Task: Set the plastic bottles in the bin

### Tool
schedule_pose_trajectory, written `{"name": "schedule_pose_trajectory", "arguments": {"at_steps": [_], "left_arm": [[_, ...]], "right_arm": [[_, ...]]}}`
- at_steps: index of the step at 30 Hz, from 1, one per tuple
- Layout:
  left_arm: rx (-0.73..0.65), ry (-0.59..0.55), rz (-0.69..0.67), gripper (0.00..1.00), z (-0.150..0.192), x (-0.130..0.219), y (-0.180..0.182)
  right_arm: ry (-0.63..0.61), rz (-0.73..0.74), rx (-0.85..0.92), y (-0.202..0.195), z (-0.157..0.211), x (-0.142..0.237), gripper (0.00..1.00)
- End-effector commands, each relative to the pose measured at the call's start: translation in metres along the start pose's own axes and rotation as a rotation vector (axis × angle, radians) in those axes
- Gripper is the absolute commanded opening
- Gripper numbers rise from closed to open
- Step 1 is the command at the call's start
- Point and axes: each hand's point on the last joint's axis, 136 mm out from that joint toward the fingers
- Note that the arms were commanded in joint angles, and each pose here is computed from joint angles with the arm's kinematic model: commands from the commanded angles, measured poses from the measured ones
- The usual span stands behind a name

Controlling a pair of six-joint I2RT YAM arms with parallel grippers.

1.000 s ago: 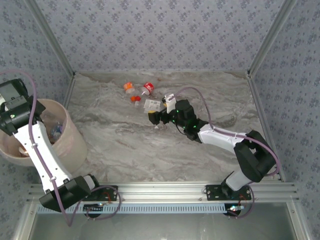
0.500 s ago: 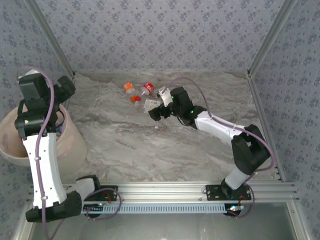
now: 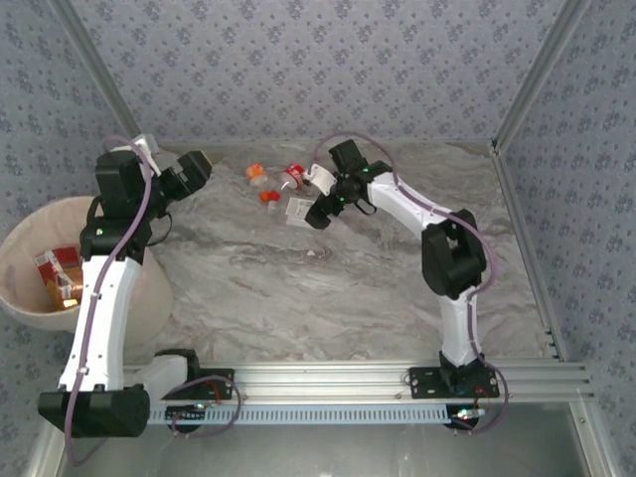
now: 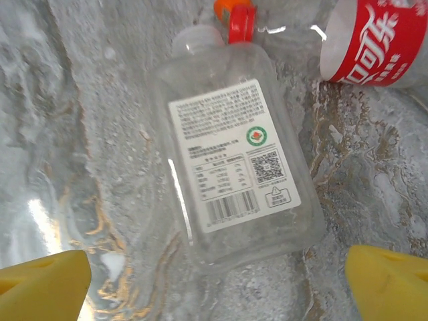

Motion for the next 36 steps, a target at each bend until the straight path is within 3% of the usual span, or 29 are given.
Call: {"name": "schedule_pose_trajectory", "arguments": {"at_steps": [1,14,22,29,36], "left_arm": [[-0.019,-0.061,0.076,0.98,-0.012,0.007,-0.016],[-0.067,-0.041,-0.011,0.98,-0.009,-0.002,0.0],[-0.061,-0.012,-0.031,0.98,-0.001,-0.008,0.007],[-0.057,-0.002,-0.036,0.98,0.002,-0.009,0.009],[-0.004,0.023,0.023,0.98,0.008,-0.016,0.002]], "right_arm": [[0.089,-0.095,0.057,0.001,0.013,-0.007,1.0],[0.185,-0.203,0.042,0.005,0.024,-0.06,1.0],[0.253,-0.111,0.029,0.005,0.034,-0.08,1.0],[0.235,-0.017,0.007,0.001,0.031,-0.076,0.95],[0.159,0.094,-0.033,0.001,0.028,-0.057,0.77]]}}
Point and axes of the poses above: each hand's point on the last joint's axis, 136 mm out from that joint toward the fingers, its own x axis back along the fingers, its own y axis along the line the jaws close on, z = x × y
